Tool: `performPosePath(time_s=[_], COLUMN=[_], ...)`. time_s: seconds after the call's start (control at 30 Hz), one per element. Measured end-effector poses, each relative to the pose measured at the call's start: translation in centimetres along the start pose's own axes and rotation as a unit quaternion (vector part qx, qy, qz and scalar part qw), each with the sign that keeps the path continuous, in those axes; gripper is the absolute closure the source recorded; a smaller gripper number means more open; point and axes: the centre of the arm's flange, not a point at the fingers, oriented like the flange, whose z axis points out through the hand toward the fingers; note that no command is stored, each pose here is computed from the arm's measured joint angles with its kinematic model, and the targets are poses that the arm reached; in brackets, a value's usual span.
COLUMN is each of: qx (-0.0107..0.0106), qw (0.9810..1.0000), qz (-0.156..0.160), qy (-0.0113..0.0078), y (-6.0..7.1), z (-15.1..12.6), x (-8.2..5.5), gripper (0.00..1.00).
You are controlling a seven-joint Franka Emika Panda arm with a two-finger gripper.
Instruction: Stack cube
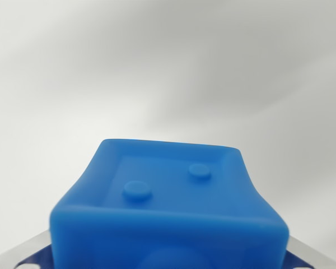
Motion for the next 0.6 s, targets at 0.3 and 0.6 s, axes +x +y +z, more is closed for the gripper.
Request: performPosePath(time_s=[0.3,0.6], qx=[-0.0001,0.0001], qw=[0.9997,0.9989], qz=[-0.024,-0.048], qy=[-0.0001,-0.0001], y=[0.4,0.8], z=[-0.4,-0.9], x=[1.5,3.2], gripper=[1.0,1.0])
